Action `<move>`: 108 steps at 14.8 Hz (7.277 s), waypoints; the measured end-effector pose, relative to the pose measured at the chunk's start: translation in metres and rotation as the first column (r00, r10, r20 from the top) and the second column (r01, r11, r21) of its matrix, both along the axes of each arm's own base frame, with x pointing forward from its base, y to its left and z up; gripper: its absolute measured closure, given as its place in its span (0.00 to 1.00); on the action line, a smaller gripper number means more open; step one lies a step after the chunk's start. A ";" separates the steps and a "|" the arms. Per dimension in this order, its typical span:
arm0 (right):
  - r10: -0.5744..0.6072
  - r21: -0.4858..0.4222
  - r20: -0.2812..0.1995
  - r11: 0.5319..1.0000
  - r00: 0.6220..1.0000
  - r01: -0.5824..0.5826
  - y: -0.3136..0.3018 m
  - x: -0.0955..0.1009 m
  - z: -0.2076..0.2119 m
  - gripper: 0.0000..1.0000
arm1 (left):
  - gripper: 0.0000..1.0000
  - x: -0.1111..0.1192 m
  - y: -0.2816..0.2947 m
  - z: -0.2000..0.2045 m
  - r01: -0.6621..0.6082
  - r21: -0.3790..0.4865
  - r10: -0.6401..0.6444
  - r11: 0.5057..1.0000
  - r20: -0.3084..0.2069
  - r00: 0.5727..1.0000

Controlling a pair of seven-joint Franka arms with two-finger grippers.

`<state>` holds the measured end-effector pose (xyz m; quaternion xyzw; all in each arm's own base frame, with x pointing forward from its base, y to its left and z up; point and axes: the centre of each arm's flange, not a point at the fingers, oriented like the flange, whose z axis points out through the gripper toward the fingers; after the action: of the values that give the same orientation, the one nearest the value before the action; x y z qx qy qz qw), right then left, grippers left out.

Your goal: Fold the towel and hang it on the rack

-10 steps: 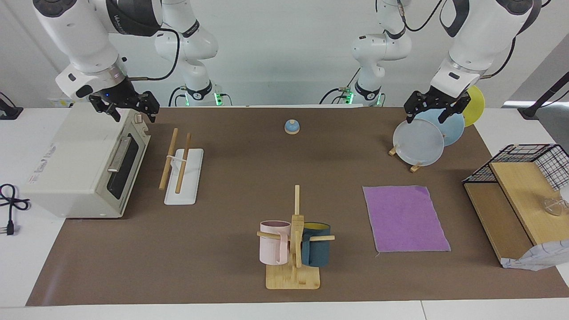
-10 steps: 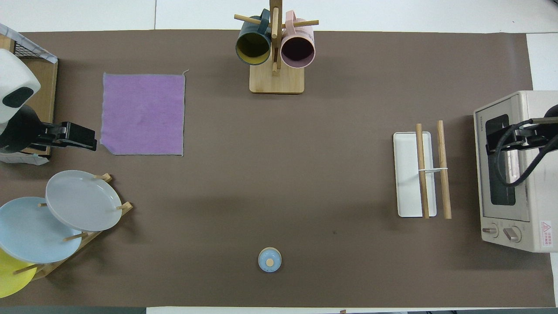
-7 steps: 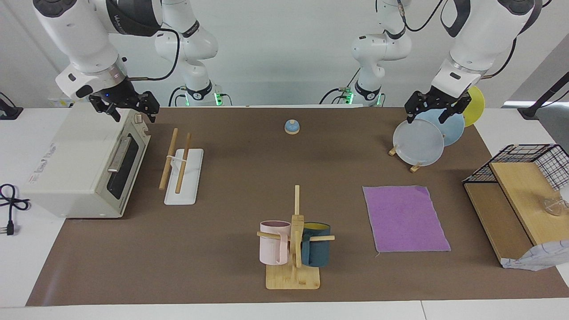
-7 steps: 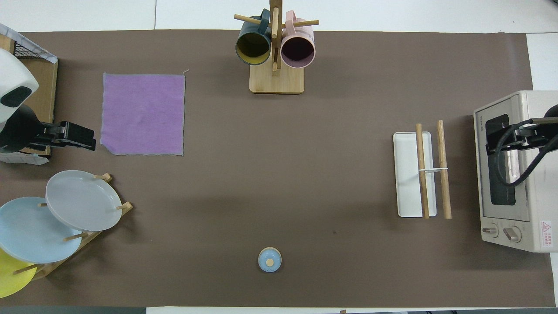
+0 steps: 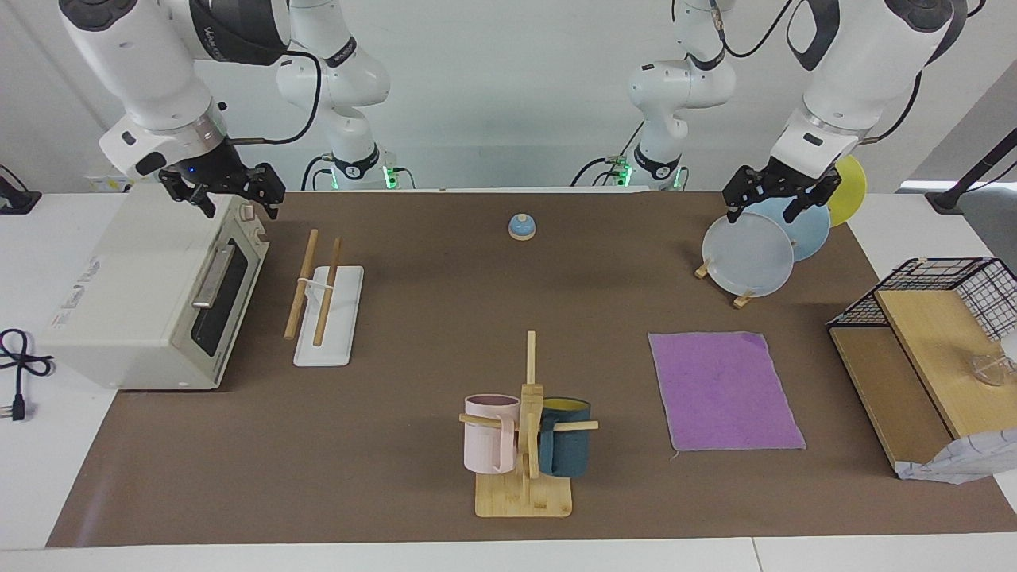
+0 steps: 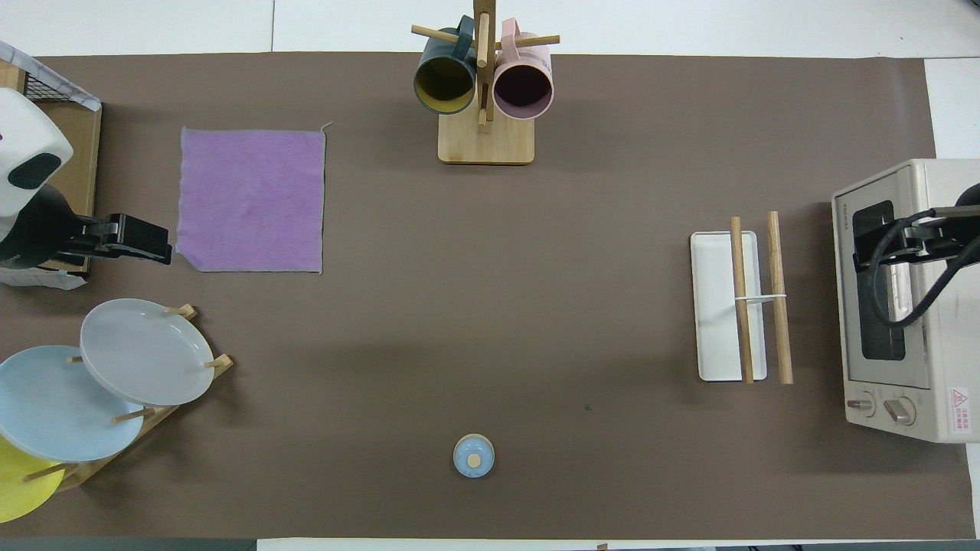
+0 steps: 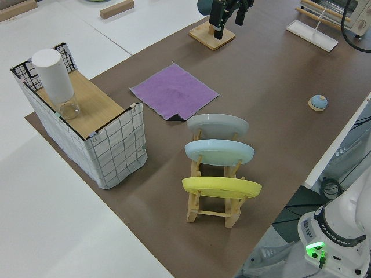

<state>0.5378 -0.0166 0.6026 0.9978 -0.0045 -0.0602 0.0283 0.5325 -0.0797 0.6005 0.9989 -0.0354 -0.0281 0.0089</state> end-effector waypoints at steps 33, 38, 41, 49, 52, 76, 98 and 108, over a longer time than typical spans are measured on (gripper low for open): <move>0.004 0.022 0.000 1.000 1.000 -0.004 0.005 0.000 0.000 0.00 | 0.98 0.074 0.127 -0.300 -0.261 -0.052 0.260 0.964 -0.025 0.965; 0.002 0.037 0.001 0.999 1.000 -0.002 0.006 0.000 0.000 0.00 | 0.98 0.077 0.123 -0.294 -0.253 -0.055 0.252 0.966 -0.017 0.968; 0.002 0.037 0.001 0.999 1.000 -0.002 0.006 0.000 0.000 0.00 | 0.98 0.081 0.094 -0.257 -0.149 -0.026 0.149 0.988 -0.001 0.989; 0.002 0.037 0.001 0.999 1.000 -0.002 0.006 0.000 0.000 0.00 | 0.98 0.005 -0.156 -0.258 0.211 0.194 -0.213 0.958 -0.012 0.977; 0.001 0.037 0.001 0.999 1.000 -0.001 0.006 0.000 0.000 0.00 | 0.98 -0.008 -0.177 -0.304 0.258 0.249 -0.261 0.934 -0.019 0.965; 0.002 0.038 0.001 0.999 1.000 -0.002 0.006 0.000 0.000 0.00 | 0.02 0.019 -0.005 -0.293 -0.167 -0.322 0.158 0.932 -0.055 0.986; 0.002 0.038 0.001 0.999 1.000 -0.002 0.006 0.000 0.000 0.00 | 0.98 0.015 -0.011 -0.311 -0.200 -0.337 0.200 0.920 -0.036 0.979; 0.002 0.038 0.001 0.999 1.000 -0.002 0.006 0.000 0.000 0.00 | 0.98 0.045 -0.024 -0.233 -0.409 -0.350 0.372 0.843 -0.172 0.912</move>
<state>0.5379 -0.0107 0.6025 0.9982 -0.0026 -0.0599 0.0095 0.5773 -0.1041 0.3677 0.9617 0.1647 -0.0669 0.2087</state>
